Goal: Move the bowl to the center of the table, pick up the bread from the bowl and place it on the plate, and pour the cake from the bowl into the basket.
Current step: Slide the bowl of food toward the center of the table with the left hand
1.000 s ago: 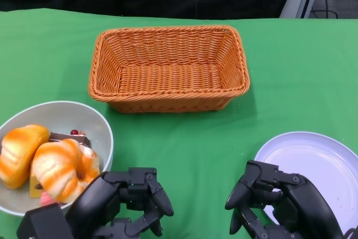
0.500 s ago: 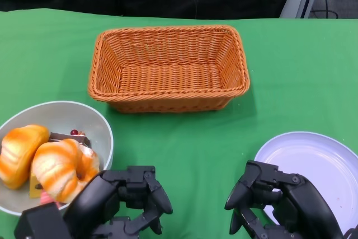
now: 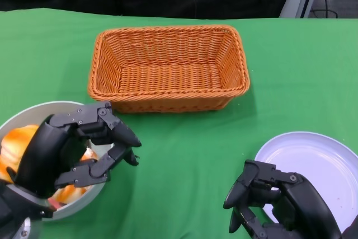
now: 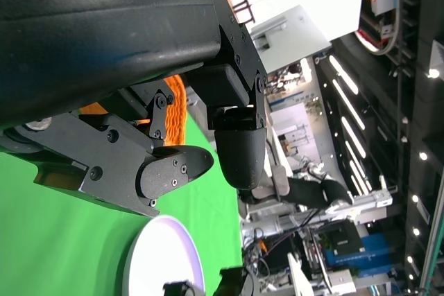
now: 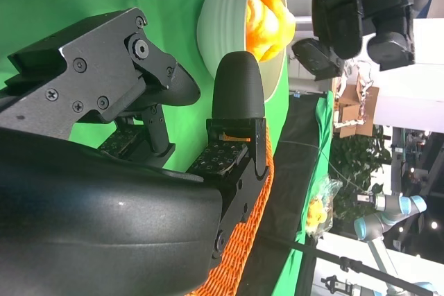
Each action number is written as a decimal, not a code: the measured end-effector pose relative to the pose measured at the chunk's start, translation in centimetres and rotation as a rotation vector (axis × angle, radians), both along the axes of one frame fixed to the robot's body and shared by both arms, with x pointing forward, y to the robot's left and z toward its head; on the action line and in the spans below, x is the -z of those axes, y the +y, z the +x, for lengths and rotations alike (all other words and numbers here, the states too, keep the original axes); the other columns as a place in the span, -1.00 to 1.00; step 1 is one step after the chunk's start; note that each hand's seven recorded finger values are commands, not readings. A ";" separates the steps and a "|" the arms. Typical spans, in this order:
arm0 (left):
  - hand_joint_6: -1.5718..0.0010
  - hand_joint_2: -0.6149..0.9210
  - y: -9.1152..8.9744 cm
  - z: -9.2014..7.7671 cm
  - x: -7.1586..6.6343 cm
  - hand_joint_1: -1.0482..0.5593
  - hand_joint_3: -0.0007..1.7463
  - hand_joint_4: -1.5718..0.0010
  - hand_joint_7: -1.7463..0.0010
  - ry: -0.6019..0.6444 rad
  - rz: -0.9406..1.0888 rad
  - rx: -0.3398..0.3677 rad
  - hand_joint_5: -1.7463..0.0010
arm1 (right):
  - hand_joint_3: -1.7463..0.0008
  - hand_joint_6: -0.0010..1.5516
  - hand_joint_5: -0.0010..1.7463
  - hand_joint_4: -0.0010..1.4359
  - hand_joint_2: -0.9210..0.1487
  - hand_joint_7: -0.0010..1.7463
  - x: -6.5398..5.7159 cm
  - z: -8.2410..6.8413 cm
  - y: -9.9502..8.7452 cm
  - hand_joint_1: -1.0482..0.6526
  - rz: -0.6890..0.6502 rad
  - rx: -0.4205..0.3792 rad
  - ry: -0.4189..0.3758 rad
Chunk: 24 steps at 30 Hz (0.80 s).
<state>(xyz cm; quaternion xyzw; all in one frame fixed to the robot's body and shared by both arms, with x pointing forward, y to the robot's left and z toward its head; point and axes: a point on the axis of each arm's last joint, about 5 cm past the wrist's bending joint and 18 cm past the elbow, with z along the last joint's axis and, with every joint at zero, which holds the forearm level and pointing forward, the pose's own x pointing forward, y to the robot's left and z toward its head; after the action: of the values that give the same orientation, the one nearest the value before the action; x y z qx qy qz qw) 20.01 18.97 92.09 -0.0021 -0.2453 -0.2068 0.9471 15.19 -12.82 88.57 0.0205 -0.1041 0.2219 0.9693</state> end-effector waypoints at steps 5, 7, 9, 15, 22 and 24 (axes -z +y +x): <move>-0.20 1.00 2.7 1.5 -1.7 0.20 -0.51 -0.15 0.28 -0.070 -0.039 -0.208 -0.12 | -0.17 -0.02 0.54 0.19 -0.46 0.40 0.1 0.0 0.0 0.22 0.017 -0.005 0.007; -0.26 1.00 3.4 2.0 -2.0 0.16 -0.58 -0.20 0.39 -0.082 -0.052 -0.271 0.02 | -0.15 -0.02 0.54 0.19 -0.48 0.41 0.1 0.0 0.0 0.23 0.016 -0.006 0.007; -0.28 1.00 4.1 2.5 -1.9 0.12 -0.64 -0.22 0.47 -0.068 -0.051 -0.345 0.09 | -0.14 -0.02 0.54 0.20 -0.47 0.41 0.1 0.0 0.0 0.23 0.015 -0.005 0.008; -0.39 1.00 6.5 3.8 -1.5 0.08 -0.68 -0.36 0.81 -0.022 0.003 -0.595 0.45 | -0.19 -0.01 0.54 0.19 -0.44 0.40 0.1 0.0 0.0 0.24 0.013 -0.004 0.009; -0.47 1.00 7.7 4.8 -0.8 0.04 -0.73 -0.43 0.91 0.034 0.008 -0.711 0.60 | -0.17 -0.01 0.54 0.20 -0.44 0.39 0.1 0.0 0.0 0.24 0.013 -0.004 0.012; -0.48 1.00 7.9 4.9 -0.3 0.03 -0.75 -0.44 0.92 0.075 0.035 -0.748 0.62 | -0.17 -0.01 0.54 0.20 -0.43 0.39 0.2 0.1 0.0 0.24 0.005 -0.003 0.011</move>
<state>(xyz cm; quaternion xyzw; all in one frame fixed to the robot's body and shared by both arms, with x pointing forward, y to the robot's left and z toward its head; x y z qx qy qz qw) 24.96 26.88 92.39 0.0963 -0.1906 0.1494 0.9654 15.24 -12.82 88.40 0.0245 -0.0993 0.2228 0.9695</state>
